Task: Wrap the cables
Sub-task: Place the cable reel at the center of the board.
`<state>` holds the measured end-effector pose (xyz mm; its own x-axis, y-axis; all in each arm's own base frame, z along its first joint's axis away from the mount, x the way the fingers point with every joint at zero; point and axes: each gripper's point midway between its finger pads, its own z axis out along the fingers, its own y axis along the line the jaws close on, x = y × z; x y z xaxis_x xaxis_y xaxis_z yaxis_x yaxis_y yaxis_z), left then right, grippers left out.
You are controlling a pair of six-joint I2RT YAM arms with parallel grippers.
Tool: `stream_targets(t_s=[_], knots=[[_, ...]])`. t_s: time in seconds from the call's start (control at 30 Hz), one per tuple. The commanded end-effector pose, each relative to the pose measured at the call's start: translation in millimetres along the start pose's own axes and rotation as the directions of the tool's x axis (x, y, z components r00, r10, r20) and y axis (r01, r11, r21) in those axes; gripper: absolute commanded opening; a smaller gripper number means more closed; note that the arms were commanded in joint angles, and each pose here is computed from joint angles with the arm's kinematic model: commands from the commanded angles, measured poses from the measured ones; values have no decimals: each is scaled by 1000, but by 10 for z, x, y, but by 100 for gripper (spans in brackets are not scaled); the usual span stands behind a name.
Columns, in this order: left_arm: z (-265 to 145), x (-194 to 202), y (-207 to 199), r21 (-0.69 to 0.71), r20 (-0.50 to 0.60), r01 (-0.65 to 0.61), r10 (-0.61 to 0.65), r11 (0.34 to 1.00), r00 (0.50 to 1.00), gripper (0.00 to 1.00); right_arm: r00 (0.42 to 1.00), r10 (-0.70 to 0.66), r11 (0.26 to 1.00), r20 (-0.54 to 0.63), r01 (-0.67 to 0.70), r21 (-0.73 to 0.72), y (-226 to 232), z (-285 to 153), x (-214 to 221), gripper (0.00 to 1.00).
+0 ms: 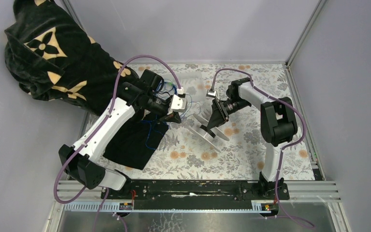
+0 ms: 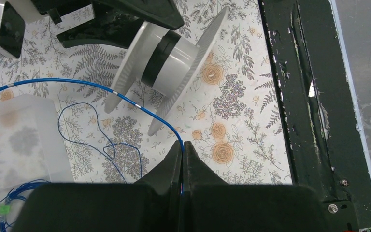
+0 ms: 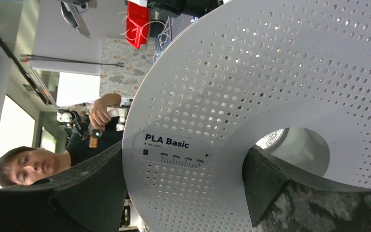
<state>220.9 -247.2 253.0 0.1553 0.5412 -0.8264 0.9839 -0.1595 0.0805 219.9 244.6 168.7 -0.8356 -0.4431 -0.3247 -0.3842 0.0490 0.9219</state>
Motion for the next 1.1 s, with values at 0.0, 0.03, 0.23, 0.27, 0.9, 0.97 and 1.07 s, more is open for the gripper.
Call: stream_targets(t_s=[0.0, 0.03, 0.23, 0.27, 0.9, 0.97, 1.07], knots=[[2, -136, 23, -23, 47, -76, 77, 997, 996, 0, 997, 62, 998, 46, -63, 11, -51, -94, -109, 59], [9, -142, 24, -22, 50, -79, 80, 997, 996, 1, 996, 75, 997, 48, -77, 28, -93, -109, -114, 63], [48, -154, 27, -10, 51, -77, 77, 997, 996, 1, 996, 79, 984, 51, -86, 153, -294, -167, -129, 82], [56, -152, 28, -8, 50, -76, 76, 997, 996, 1, 996, 76, 982, 46, -83, 171, -314, -176, -125, 88], [106, -155, 27, 2, 39, -82, 82, 997, 996, 0, 1000, 8, 949, -10, -4, 315, -453, -447, -225, 99], [110, -150, 35, 1, 35, -83, 83, 997, 996, 0, 1000, -4, 947, -13, 8, 321, -439, -471, -243, 99], [122, -130, 49, 1, 27, -82, 82, 997, 996, 0, 1000, -20, 940, -20, 26, 340, -437, -513, -268, 100]])
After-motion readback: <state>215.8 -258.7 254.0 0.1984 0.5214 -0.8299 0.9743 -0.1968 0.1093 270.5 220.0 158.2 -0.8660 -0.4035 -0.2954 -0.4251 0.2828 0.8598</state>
